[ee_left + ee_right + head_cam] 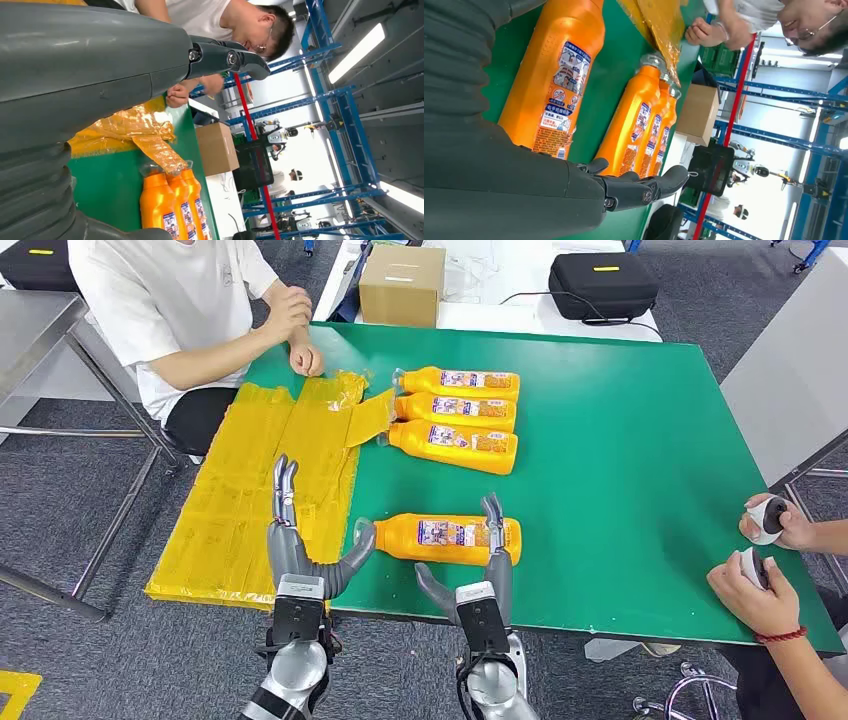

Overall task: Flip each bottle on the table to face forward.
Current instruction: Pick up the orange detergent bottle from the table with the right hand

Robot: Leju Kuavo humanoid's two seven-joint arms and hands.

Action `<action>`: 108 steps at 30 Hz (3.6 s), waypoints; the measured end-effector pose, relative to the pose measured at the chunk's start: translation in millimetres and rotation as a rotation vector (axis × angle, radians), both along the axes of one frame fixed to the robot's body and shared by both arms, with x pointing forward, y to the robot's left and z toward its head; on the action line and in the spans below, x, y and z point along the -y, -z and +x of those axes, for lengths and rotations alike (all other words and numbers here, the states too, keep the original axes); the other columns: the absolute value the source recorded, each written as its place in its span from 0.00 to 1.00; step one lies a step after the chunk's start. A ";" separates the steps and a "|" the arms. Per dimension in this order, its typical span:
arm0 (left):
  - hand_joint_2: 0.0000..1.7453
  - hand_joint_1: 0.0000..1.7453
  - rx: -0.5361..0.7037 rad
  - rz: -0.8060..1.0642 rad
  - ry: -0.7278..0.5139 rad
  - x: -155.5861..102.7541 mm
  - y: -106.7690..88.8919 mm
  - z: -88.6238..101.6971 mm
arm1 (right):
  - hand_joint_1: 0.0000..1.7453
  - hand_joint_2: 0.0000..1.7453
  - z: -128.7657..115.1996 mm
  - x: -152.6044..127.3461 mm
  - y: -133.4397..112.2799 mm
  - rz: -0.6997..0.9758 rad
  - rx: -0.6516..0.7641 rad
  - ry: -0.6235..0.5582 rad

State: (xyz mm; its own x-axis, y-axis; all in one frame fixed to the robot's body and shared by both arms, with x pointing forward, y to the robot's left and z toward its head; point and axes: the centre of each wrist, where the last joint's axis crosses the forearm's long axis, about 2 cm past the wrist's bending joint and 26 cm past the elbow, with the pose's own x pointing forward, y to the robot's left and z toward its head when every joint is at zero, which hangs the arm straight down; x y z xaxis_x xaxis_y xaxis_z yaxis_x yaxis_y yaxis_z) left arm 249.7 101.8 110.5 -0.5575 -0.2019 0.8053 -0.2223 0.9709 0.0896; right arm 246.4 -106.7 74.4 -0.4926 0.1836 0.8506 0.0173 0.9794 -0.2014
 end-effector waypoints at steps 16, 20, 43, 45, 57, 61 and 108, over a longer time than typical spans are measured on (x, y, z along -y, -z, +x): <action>1.00 0.00 0.000 -0.001 -0.001 0.3 -0.3 0.1 | 0.00 1.00 0.2 0.4 0.1 0.000 -0.001 -0.002; 1.00 0.00 0.000 -0.001 -0.001 0.3 -0.3 0.1 | 0.00 1.00 0.2 0.5 0.1 -0.001 -0.001 -0.002; 1.00 0.00 0.029 -0.158 -0.050 -14.3 -17.9 -11.1 | 0.00 1.00 42.0 39.0 -19.4 -0.860 -0.003 0.032; 1.00 0.00 0.029 -0.163 -0.045 -15.0 -17.9 -11.6 | 0.00 1.00 48.9 44.3 -22.0 -0.905 -0.014 0.037; 1.00 0.00 0.028 -0.163 -0.047 -15.7 -17.4 -12.1 | 0.00 1.00 69.1 57.9 -25.6 -1.065 -0.110 0.095; 1.00 0.00 0.026 -0.163 -0.052 -15.9 -17.1 -12.5 | 0.00 1.00 72.5 60.2 -24.9 -1.101 -0.152 0.093; 1.00 0.00 -0.008 -0.179 -0.027 -9.9 -11.4 -13.1 | 0.00 1.00 103.4 96.4 0.5 -1.237 -0.371 -0.006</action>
State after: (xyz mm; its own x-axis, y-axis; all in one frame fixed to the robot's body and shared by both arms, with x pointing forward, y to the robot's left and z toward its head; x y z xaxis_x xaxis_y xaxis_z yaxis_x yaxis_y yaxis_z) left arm 236.7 111.7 122.0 -0.5470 -0.0695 0.8343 -0.2485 0.9651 -0.0825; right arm 349.8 -203.1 73.9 -0.2681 0.9417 0.2035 -0.2385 0.1398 -0.9610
